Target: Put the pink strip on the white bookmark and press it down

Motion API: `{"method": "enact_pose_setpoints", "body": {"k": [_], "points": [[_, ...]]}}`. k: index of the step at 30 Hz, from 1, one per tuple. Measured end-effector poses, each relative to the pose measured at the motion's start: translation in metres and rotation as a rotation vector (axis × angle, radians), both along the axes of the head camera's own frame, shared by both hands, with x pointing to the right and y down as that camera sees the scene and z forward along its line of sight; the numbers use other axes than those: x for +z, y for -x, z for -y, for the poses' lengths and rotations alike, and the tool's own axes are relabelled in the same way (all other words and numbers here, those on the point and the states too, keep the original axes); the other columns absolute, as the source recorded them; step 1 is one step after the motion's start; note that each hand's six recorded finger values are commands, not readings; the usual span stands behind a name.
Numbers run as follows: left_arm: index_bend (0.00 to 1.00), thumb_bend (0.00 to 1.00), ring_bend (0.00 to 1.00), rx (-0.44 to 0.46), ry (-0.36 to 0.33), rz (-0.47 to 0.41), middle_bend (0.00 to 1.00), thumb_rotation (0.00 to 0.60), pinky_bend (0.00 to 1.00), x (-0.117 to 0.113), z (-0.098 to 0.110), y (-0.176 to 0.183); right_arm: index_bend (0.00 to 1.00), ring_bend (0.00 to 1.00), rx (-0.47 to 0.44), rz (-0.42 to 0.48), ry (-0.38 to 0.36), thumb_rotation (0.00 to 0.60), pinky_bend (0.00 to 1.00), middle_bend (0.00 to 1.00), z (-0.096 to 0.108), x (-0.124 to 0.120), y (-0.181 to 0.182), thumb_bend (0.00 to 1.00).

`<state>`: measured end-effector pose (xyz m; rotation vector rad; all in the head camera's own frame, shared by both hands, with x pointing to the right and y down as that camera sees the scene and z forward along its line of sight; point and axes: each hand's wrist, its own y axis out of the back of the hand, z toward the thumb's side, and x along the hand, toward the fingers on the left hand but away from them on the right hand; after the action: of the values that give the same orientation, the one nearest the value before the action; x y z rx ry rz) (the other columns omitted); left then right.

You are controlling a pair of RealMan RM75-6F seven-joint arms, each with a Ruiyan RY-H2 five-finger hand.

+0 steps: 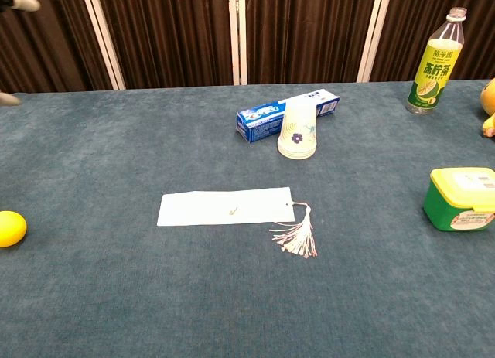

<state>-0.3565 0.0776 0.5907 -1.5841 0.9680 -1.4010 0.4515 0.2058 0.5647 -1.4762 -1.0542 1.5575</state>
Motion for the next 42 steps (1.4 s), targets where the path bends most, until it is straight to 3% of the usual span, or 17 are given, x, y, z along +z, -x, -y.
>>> {"method": "enact_pose_setpoints", "body": {"k": [10, 16, 25, 28, 33, 42], "points": [[0.0, 0.0, 0.0, -0.147, 0.042, 0.016, 0.0, 0.6, 0.0, -0.027, -0.056, 0.052, 0.08, 0.0, -0.13, 0.041, 0.025, 0.6, 0.0, 0.0, 0.029, 0.006, 0.042, 0.0], [0.0, 0.0, 0.0, -0.149, 0.033, 0.011, 0.0, 0.6, 0.0, -0.032, -0.063, 0.058, 0.09, 0.0, -0.283, 0.111, 0.112, 0.6, 0.0, 0.0, 0.059, 0.014, 0.095, 0.01], [0.0, 0.0, 0.0, -0.132, 0.012, -0.006, 0.0, 0.6, 0.0, -0.037, -0.068, 0.061, 0.11, 0.0, -0.559, 0.184, 0.257, 0.6, 0.0, 0.0, 0.102, 0.031, 0.205, 0.15], [0.0, 0.0, 0.0, -0.137, 0.012, -0.007, 0.0, 0.6, 0.0, -0.037, -0.068, 0.062, 0.12, 0.0, -0.615, 0.2, 0.287, 0.6, 0.0, 0.0, 0.106, 0.037, 0.234, 0.21], [0.0, 0.0, 0.0, -0.147, 0.012, -0.008, 0.0, 0.6, 0.0, -0.037, -0.066, 0.066, 0.13, 0.0, -0.704, 0.199, 0.326, 0.6, 0.0, 0.0, 0.105, 0.053, 0.274, 0.4], [0.0, 0.0, 0.0, -0.153, 0.022, -0.021, 0.0, 0.6, 0.0, -0.034, -0.062, 0.069, 0.13, 0.0, -0.751, 0.153, 0.413, 0.6, 0.0, 0.0, 0.093, 0.096, 0.316, 0.44]]}}
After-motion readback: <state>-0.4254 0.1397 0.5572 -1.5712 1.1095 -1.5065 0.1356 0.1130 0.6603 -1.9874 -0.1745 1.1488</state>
